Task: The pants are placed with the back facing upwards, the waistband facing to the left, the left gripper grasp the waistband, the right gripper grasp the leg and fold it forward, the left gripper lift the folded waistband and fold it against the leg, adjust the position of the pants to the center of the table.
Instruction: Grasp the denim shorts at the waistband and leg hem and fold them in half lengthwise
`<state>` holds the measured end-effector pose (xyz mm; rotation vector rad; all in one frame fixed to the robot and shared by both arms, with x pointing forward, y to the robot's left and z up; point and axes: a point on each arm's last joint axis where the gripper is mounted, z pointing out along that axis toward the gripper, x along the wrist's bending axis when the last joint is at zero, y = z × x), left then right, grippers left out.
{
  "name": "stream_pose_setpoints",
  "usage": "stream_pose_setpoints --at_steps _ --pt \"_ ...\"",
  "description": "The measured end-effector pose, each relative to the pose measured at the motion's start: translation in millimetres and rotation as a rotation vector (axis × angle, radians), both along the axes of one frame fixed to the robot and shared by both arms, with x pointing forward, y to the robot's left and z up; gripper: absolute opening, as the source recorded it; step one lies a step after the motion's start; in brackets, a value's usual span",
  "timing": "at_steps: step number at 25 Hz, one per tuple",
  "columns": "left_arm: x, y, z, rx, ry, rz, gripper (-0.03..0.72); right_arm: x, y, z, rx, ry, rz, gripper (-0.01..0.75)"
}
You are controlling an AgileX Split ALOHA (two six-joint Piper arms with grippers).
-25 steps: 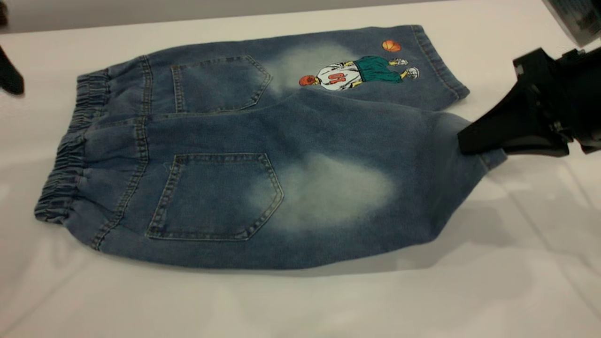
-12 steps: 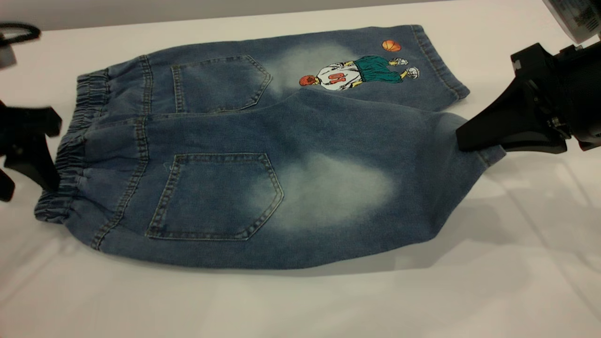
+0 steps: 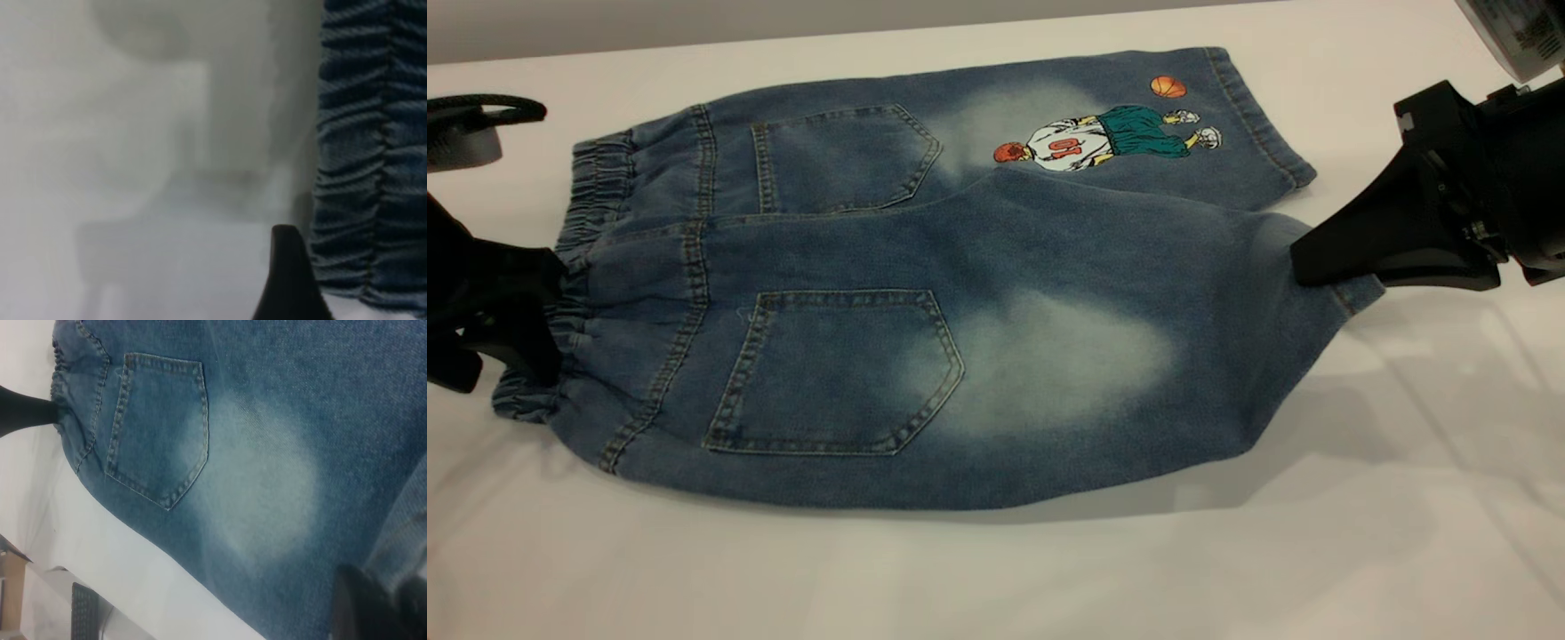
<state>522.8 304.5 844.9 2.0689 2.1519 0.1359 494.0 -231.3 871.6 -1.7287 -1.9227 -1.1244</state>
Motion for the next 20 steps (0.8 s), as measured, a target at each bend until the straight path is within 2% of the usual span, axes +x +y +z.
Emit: stream_pose_setpoints --at_steps 20 --pt "-0.8 -0.6 -13.6 -0.014 0.026 0.040 0.433 -0.2 0.5 0.5 0.007 0.000 0.002 0.014"
